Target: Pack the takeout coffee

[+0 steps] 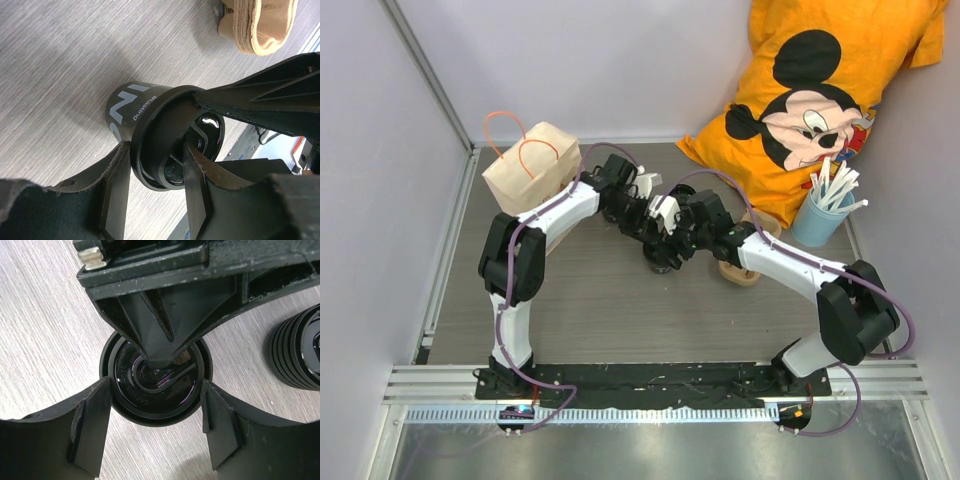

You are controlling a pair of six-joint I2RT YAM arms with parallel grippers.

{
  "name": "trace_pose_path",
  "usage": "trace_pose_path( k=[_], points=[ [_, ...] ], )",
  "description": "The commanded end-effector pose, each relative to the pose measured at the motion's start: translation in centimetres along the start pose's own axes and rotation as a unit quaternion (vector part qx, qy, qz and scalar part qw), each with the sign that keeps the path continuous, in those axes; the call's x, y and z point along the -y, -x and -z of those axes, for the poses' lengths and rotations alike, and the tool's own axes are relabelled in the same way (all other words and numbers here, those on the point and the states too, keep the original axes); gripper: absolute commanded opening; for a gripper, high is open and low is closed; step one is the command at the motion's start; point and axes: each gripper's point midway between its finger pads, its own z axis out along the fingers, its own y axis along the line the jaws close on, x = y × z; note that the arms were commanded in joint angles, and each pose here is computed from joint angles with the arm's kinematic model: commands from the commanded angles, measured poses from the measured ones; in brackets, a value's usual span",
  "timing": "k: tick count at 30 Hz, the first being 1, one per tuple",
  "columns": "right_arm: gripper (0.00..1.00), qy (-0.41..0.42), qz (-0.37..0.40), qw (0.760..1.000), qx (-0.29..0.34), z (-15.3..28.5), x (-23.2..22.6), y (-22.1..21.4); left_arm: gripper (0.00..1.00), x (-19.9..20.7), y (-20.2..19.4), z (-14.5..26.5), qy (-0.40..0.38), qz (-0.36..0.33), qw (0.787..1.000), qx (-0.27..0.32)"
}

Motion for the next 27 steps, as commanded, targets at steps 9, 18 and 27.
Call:
trace_pose_path(
  k=[9,18,27],
  points=[
    [0.69,0.008,0.012,0.989,-0.146,0.7,-1.3,-7.8,0.0,-6.9,-5.7,-2.8,0.125,0.019,0.988,-0.092],
    [0.75,0.043,0.001,0.994,-0.098,1.8,-2.3,-3.5,0.05,-5.1,-4.4,-2.4,0.09,0.009,0.993,-0.075],
    [0.78,0.046,-0.006,0.995,-0.085,1.8,-2.4,-2.9,0.39,-4.1,-3.5,-1.7,0.072,0.001,0.996,-0.061]
  ],
)
